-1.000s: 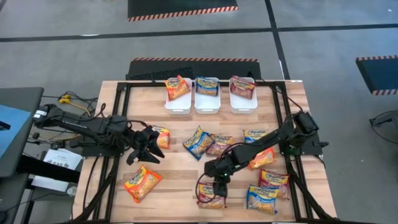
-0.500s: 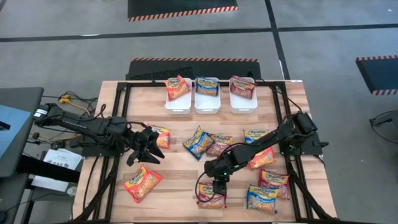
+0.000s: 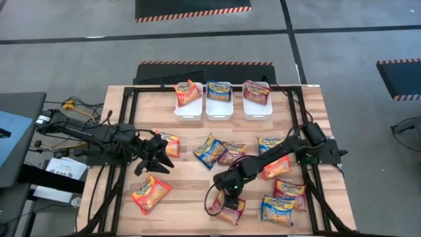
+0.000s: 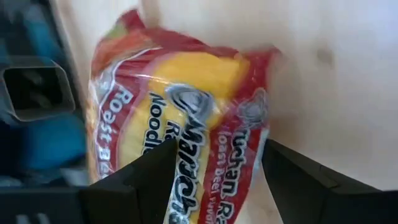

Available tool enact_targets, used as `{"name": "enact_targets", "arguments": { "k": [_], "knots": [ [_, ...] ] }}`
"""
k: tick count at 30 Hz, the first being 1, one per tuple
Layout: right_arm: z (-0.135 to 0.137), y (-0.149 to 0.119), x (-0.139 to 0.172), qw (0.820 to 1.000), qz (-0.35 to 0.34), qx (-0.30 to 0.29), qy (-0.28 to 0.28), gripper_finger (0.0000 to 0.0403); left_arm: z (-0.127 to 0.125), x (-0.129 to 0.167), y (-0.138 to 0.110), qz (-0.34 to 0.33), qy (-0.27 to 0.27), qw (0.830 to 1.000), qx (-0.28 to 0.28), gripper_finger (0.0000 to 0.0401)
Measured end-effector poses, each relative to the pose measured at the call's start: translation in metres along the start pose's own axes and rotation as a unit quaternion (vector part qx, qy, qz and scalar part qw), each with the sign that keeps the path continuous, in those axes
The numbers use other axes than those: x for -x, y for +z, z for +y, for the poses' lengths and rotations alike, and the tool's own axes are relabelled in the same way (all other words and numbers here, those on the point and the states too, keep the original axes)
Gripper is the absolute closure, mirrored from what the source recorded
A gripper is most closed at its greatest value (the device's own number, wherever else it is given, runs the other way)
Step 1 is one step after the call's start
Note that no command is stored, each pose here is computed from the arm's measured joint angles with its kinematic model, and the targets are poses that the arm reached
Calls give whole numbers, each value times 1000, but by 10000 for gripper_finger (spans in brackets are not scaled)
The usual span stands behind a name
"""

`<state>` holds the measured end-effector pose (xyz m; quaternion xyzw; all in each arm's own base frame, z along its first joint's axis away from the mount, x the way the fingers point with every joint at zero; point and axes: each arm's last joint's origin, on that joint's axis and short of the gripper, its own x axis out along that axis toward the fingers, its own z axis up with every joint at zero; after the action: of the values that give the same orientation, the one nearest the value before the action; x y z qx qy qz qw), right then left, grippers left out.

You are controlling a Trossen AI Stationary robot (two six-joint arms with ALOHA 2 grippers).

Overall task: Sort Maruchan noodles
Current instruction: Put the red noodle pack into the right white bin

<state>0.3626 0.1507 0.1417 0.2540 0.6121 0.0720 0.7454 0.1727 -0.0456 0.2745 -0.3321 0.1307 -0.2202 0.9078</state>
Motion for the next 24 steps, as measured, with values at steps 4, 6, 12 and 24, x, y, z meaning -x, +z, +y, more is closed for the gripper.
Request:
{"name": "enact_targets", "arguments": {
  "k": [4,6,12,24],
  "knots": [
    [-1,-1,-4,1000,6,-23,-3,165,1,0,-1,5,4,1000,2,234],
    [-1,0,-4,1000,3,-25,-1,190,1,0,-1,7,6,1000,3,234],
    [3,-1,-5,1000,-7,-23,3,302,1,0,-2,9,7,1000,3,234],
    [5,1,-5,1000,-23,8,-13,397,1,0,-2,9,7,1000,2,234]
  ]
}}
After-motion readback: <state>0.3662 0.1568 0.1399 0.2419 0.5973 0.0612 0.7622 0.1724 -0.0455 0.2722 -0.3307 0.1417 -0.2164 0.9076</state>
